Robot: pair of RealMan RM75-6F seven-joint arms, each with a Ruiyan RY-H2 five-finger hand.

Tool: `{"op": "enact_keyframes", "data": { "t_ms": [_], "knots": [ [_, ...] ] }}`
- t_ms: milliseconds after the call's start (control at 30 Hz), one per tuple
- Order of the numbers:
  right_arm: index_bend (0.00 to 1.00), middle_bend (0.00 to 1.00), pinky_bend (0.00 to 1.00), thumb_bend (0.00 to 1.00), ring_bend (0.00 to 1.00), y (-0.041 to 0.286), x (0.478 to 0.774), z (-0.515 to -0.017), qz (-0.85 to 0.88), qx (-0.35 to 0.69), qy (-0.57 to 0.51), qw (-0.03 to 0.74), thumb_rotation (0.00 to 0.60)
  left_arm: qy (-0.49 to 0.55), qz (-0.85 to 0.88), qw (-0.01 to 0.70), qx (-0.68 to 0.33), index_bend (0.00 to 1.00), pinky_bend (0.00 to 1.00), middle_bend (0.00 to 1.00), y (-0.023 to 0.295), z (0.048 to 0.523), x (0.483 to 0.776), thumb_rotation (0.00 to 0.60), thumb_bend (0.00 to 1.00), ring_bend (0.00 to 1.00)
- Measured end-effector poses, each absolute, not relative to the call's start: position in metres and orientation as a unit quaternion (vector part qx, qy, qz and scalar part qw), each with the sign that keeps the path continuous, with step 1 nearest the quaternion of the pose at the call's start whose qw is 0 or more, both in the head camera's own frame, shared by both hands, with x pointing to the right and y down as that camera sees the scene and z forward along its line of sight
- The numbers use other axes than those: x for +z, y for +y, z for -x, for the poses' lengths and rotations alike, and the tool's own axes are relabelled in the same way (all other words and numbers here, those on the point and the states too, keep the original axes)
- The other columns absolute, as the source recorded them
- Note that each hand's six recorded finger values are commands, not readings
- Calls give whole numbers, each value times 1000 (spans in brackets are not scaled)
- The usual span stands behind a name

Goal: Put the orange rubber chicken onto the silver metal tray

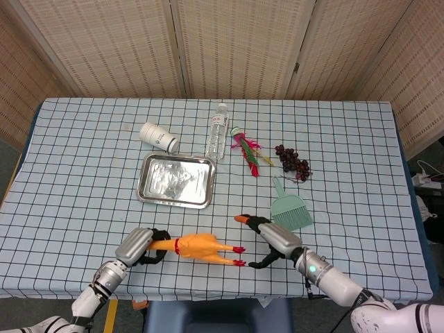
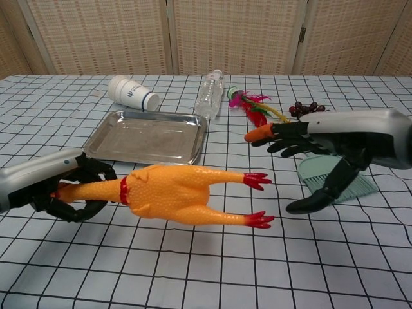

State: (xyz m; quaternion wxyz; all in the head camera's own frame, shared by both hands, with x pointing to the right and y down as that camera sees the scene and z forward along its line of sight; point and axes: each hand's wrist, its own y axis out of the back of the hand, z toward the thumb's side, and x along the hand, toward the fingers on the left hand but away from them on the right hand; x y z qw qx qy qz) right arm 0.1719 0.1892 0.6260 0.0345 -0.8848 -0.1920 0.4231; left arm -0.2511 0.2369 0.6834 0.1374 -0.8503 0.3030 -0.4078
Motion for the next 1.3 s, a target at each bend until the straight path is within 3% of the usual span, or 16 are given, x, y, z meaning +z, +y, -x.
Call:
{"op": "enact_keyframes", "data": {
  "t_ms": [467, 533, 600, 667, 733, 867, 1000, 1100, 1300],
  "knots": [
    [1, 0, 0, 152, 0, 187, 644, -74, 893, 420, -158, -26, 600, 303, 853, 134, -403, 897, 449, 689, 233, 246, 678, 600, 714, 461],
    [54, 32, 48, 153, 24, 186, 649, -69, 891, 425, -160, -20, 600, 303, 853, 134, -402, 897, 449, 689, 232, 245, 678, 600, 714, 461],
    [196, 133, 190, 155, 120, 185, 652, -67, 888, 428, -164, -14, 600, 303, 855, 136, -399, 898, 448, 689, 233, 244, 675, 600, 714, 461],
    [404, 319, 457, 165, 355, 184, 654, -65, 886, 430, -173, -7, 600, 302, 857, 139, -394, 898, 448, 689, 233, 242, 671, 600, 714, 461],
    [560, 472, 657, 193, 540, 182, 656, -63, 883, 433, -183, 2, 600, 301, 858, 141, -392, 898, 447, 689, 234, 242, 668, 600, 715, 461],
    [840, 690, 938, 290, 773, 184, 658, -58, 880, 434, -191, 13, 600, 299, 860, 141, -389, 898, 446, 689, 235, 242, 666, 600, 715, 461],
    [984, 794, 1000, 371, 906, 182, 655, -56, 882, 424, -205, 14, 600, 298, 861, 143, -387, 898, 445, 689, 236, 242, 665, 600, 715, 461],
    [1000, 804, 1000, 413, 963, 179, 651, -54, 886, 412, -213, 19, 600, 301, 860, 139, -387, 898, 445, 689, 235, 243, 666, 600, 715, 461],
    [1000, 806, 1000, 481, 985, 179, 647, -54, 896, 393, -206, 36, 600, 302, 859, 134, -391, 898, 444, 689, 234, 244, 669, 600, 714, 461]
  ]
}}
